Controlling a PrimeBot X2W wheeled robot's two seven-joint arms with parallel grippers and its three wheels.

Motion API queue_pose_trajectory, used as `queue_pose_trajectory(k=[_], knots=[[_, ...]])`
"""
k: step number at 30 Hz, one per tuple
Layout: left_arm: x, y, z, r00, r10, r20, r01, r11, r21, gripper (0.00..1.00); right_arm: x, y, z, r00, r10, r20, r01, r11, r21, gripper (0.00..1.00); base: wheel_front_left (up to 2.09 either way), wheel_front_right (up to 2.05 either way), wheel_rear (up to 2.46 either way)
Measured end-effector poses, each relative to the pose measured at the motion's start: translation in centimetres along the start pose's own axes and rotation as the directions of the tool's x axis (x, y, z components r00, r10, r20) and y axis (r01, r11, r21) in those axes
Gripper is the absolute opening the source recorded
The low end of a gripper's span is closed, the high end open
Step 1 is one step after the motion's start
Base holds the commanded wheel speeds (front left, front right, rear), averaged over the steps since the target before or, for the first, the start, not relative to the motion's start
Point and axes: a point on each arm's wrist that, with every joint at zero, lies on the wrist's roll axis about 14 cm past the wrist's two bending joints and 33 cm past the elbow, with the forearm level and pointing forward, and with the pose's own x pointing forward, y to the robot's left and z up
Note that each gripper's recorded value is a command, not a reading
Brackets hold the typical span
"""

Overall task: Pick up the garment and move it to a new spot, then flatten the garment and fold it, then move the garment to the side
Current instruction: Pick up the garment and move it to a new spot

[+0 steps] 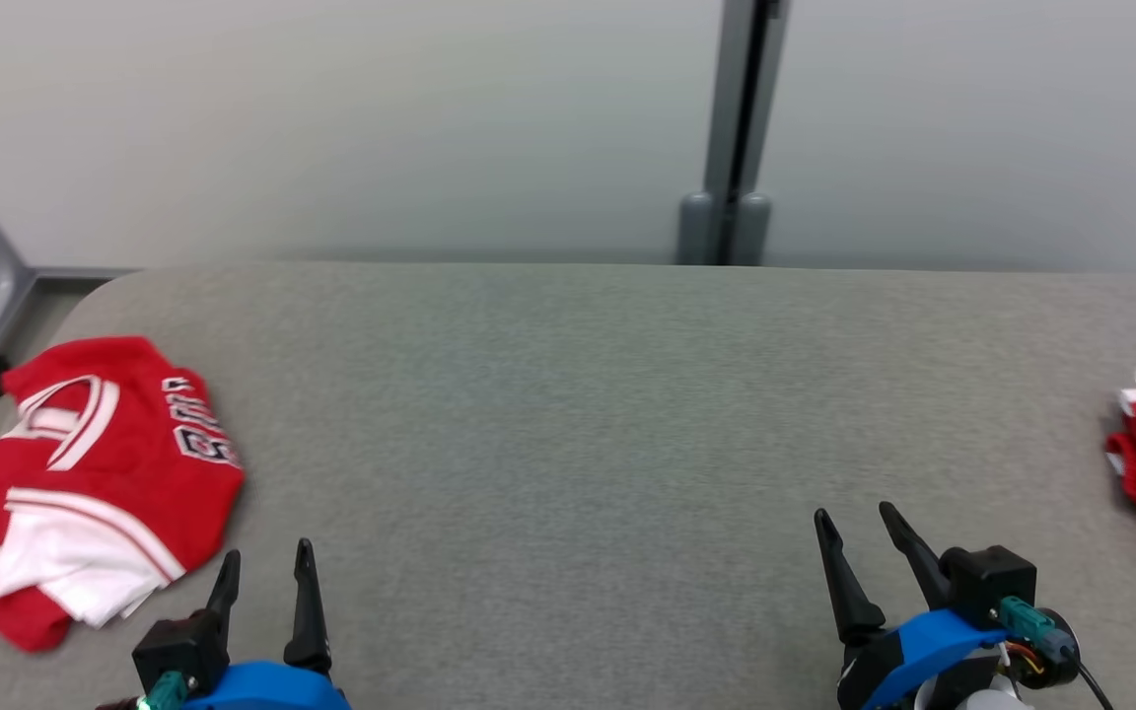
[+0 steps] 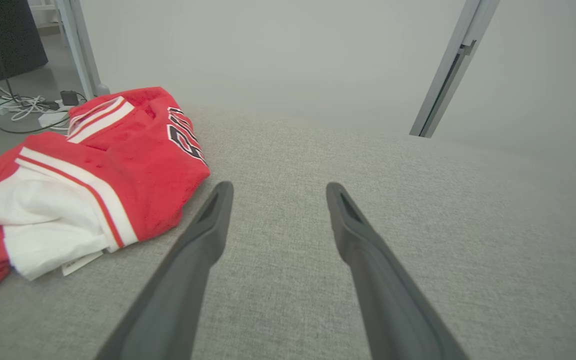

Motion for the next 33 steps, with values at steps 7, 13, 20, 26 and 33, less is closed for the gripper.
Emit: queue_pose_trajectory(k=[7, 13, 20, 26, 33], knots=[[-2.5, 5.3, 0.2, 0.981, 0.191, 0.015, -0.190, 0.979, -0.070, 1.00, 2.8, 5.4, -0.6, 0.987, 0.162, -0.025, -0.162, 0.987, -0.015, 1.00, 0.00, 0.00, 0.00], [-6.9, 10.2, -1.4, 0.923, 0.383, -0.023, -0.383, 0.916, -0.122, 1.00, 4.7, 11.2, -1.7, 0.944, 0.325, -0.062, -0.326, 0.945, -0.013, 1.00, 0.00, 0.00, 0.00], [-9.8, 13.0, -3.2, 0.868, 0.489, -0.085, -0.496, 0.859, -0.125, 1.00, 5.7, 14.5, -3.8, 0.903, 0.415, -0.113, -0.417, 0.909, 0.010, 1.00, 0.00, 0.00, 0.00], [-6.5, 13.4, -2.2, 0.881, 0.466, -0.079, -0.473, 0.874, -0.114, 1.00, 6.8, 13.4, -4.9, 0.905, 0.405, -0.130, -0.407, 0.913, 0.010, 1.00, 0.00, 0.00, 0.00], [1.3, 14.4, -0.2, 0.915, 0.397, -0.073, -0.401, 0.915, -0.046, 1.00, 9.4, 10.7, -5.5, 0.917, 0.382, -0.117, -0.385, 0.923, -0.001, 1.00, 0.00, 0.00, 0.00]])
